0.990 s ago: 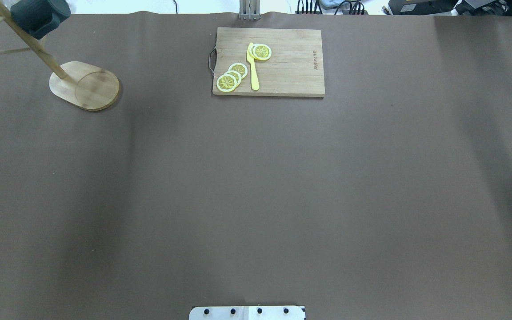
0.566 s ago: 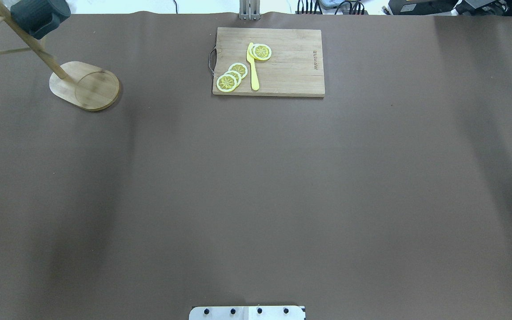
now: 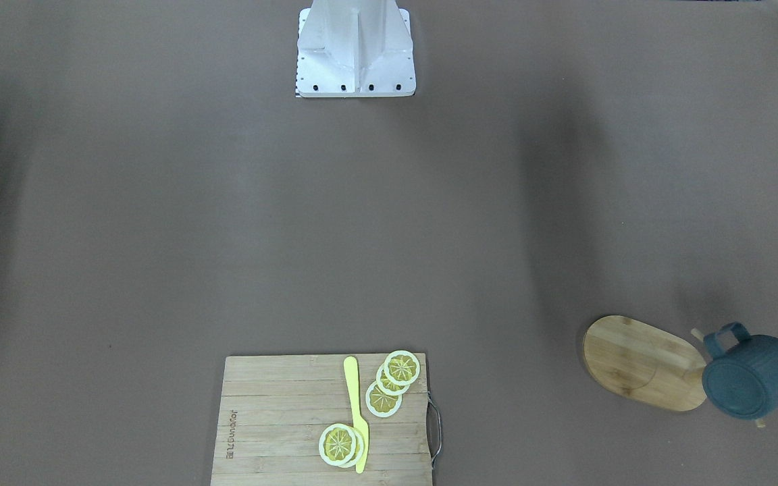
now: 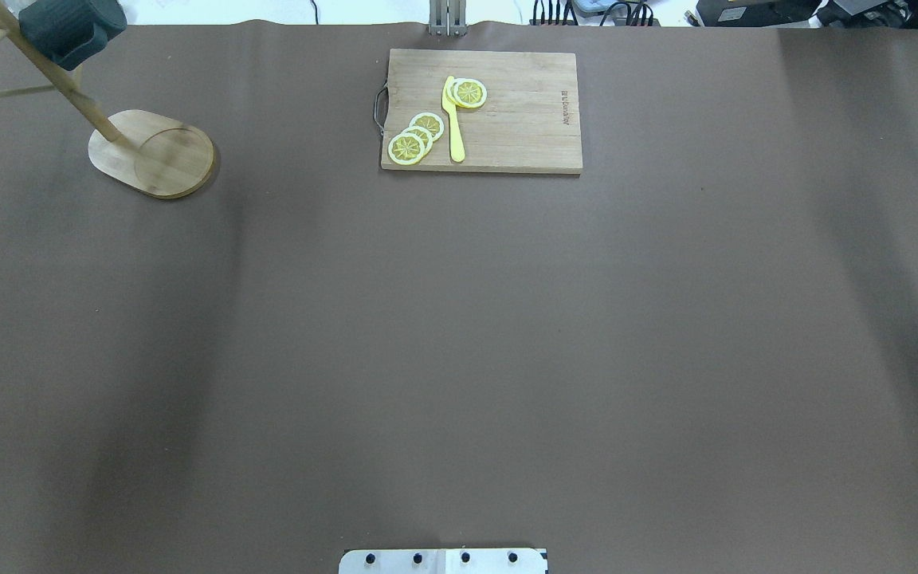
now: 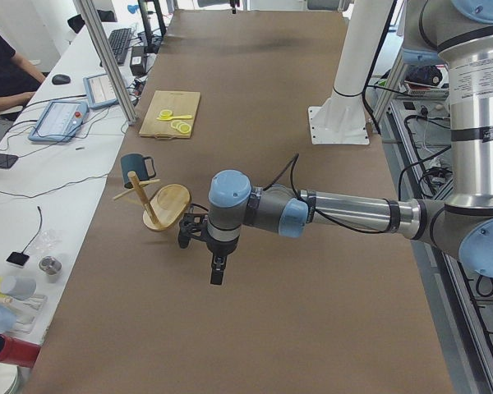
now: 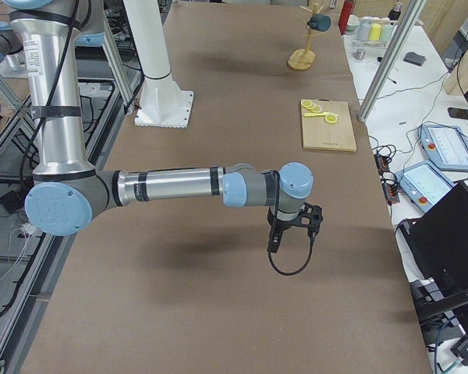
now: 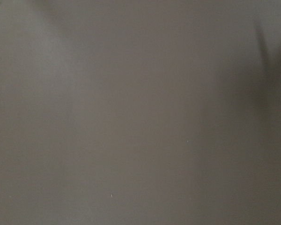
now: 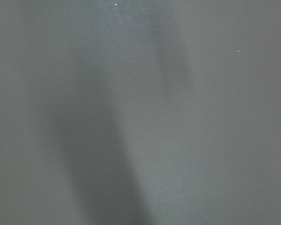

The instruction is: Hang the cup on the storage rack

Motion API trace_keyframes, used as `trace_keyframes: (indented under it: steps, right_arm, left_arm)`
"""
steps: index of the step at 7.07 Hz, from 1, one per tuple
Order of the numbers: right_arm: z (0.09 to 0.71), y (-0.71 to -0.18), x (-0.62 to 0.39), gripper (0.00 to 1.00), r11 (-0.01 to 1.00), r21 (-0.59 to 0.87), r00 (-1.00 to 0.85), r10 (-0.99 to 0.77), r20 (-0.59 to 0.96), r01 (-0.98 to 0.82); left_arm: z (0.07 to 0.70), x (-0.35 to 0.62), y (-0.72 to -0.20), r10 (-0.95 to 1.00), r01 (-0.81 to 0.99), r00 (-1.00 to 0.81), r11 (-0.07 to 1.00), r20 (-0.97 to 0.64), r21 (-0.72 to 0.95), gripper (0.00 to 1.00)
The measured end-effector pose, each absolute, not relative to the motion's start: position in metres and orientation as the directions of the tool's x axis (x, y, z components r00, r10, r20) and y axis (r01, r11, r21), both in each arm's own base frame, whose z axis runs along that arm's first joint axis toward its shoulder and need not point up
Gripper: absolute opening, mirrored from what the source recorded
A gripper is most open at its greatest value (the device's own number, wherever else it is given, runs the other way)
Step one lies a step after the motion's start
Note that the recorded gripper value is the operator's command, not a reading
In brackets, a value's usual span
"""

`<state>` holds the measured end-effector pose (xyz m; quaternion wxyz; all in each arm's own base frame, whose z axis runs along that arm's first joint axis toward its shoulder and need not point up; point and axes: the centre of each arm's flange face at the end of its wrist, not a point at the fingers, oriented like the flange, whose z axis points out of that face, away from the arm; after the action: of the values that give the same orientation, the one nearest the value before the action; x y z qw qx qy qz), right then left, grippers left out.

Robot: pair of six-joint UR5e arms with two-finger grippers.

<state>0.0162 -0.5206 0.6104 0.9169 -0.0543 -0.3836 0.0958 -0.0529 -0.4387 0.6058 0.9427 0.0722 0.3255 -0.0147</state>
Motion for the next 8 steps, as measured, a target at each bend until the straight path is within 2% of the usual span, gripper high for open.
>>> trace_keyframes:
  steps: [8]
  right_arm:
    - [0.619, -0.517, 0.018, 1.0, 0.973, -0.186, 0.695, 0.228, 0.681, -0.137]
  left_arm:
    - [0.617, -0.046, -0.423, 0.011, 0.063, 0.739, 0.994, -0.673, 0.085, 0.98]
